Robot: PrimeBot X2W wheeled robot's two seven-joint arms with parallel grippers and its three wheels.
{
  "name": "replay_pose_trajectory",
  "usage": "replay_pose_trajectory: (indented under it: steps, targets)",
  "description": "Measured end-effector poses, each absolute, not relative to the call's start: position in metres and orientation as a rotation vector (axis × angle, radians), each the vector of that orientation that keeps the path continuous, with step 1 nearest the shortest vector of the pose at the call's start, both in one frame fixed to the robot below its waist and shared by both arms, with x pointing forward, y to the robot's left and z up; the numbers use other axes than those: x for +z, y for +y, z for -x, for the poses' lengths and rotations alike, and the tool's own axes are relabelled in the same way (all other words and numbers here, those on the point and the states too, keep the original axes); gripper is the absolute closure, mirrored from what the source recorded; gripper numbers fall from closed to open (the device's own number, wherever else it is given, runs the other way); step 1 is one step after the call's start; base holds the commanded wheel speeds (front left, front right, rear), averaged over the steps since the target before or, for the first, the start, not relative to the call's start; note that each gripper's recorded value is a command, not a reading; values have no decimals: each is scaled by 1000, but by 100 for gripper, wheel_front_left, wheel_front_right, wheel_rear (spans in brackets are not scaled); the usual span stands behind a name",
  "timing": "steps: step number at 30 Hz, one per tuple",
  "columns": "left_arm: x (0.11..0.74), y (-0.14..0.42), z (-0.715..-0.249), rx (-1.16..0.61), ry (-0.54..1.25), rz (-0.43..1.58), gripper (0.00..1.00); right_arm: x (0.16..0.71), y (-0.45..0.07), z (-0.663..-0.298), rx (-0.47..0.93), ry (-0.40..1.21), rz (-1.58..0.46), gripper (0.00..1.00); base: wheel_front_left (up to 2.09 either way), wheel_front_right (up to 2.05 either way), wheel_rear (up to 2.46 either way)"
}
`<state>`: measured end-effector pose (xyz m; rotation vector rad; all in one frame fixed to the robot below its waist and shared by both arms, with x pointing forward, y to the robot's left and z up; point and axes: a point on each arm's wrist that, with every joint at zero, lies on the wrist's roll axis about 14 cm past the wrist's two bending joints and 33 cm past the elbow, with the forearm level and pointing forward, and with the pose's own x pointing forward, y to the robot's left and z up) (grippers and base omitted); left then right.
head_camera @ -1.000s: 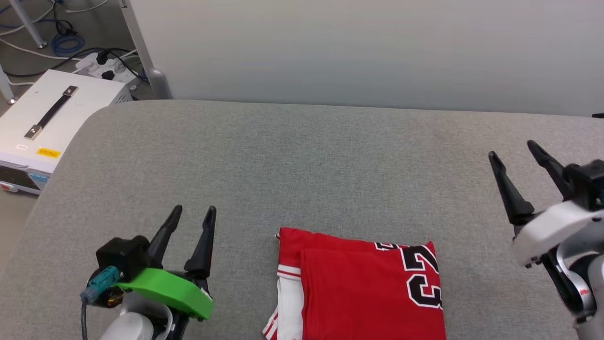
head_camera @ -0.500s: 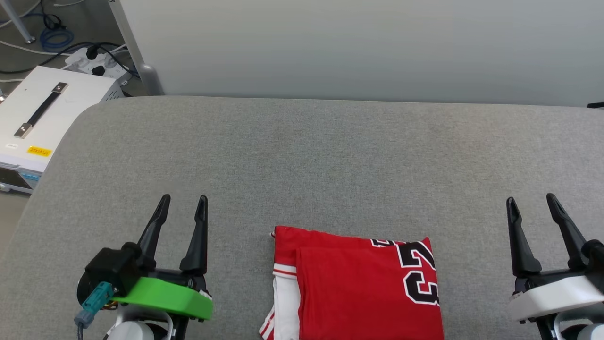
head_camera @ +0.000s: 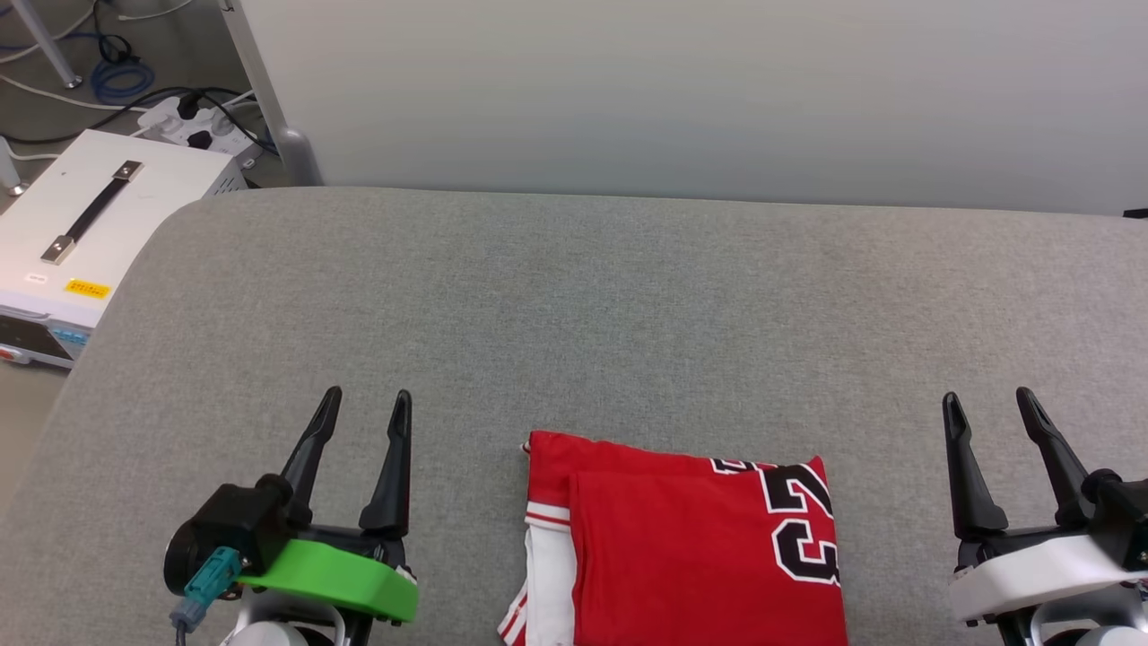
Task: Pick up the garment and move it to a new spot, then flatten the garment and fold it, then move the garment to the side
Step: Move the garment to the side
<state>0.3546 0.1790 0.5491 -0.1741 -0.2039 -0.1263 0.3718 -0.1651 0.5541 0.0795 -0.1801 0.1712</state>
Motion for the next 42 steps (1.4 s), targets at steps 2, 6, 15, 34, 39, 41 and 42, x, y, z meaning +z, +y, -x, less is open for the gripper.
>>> replay_pose_trajectory:
  steps: [2,6,15,34,39,41,42]
  targets:
    - [548,179,-354,-127,-200,173,0,551,-164,-373,172,-167,-91,0,0,0,0]
    - [545,177,-354,-132,-190,176,0,540,-159,-375,197,-101,-86,0,0,0,0]
    - [534,176,-354,-130,-156,188,0,465,-127,-370,301,370,-62,0,0,0,0]
    - [514,196,-360,-60,-92,187,0,369,-87,-345,402,971,-111,0,0,0,0]
    - [511,201,-359,-45,-82,183,0,367,-78,-345,441,975,-87,100,0,0,0]
    - [511,201,-358,-48,-82,182,0,370,-73,-346,458,952,-80,100,0,0,0]
    - [512,200,-358,-51,-85,181,0,372,-72,-347,462,940,-74,100,0,0,0]
